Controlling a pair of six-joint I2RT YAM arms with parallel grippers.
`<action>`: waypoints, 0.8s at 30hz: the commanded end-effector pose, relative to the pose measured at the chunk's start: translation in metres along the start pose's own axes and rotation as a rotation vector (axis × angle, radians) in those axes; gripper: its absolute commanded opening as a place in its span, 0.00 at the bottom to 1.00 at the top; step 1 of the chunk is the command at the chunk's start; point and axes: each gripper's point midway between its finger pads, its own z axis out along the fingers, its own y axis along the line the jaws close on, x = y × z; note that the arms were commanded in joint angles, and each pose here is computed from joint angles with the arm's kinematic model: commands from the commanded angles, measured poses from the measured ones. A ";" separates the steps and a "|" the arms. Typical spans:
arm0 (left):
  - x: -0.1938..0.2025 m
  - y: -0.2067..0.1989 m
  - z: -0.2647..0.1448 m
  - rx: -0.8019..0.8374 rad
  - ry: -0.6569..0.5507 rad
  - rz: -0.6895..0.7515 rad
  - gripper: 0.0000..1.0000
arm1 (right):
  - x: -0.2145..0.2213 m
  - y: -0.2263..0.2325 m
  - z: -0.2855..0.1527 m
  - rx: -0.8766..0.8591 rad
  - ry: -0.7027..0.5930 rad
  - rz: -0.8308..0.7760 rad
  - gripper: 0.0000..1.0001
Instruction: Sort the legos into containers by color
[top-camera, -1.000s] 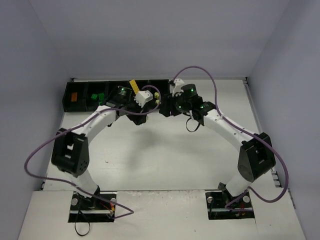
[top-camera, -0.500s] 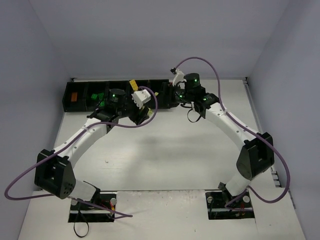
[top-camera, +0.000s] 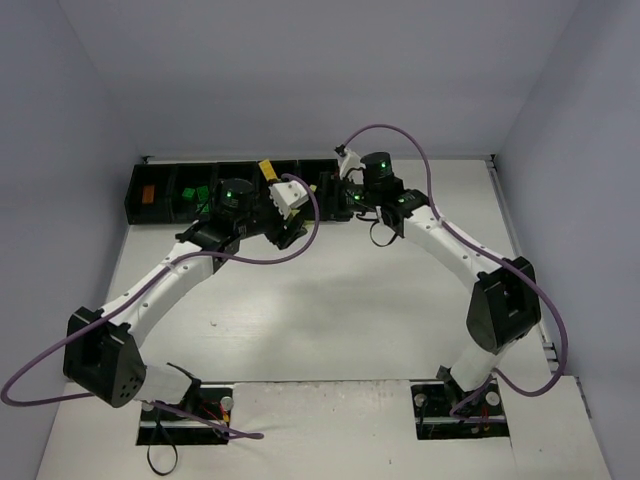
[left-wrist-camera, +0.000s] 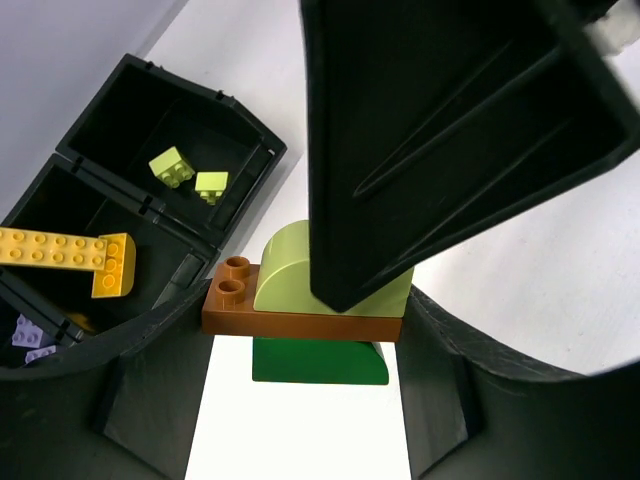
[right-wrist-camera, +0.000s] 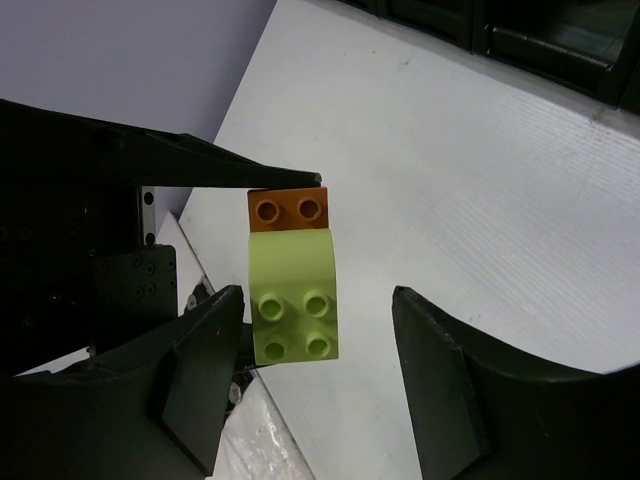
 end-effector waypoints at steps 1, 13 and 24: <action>-0.041 0.002 -0.009 -0.023 -0.125 0.059 0.45 | -0.008 0.022 0.001 -0.090 -0.028 -0.038 0.57; -0.034 0.006 -0.001 -0.041 -0.117 0.052 0.45 | -0.005 0.024 0.000 -0.117 -0.015 -0.032 0.00; 0.052 -0.017 0.010 0.016 0.105 -0.066 0.30 | -0.032 0.005 -0.020 -0.062 -0.100 -0.058 0.00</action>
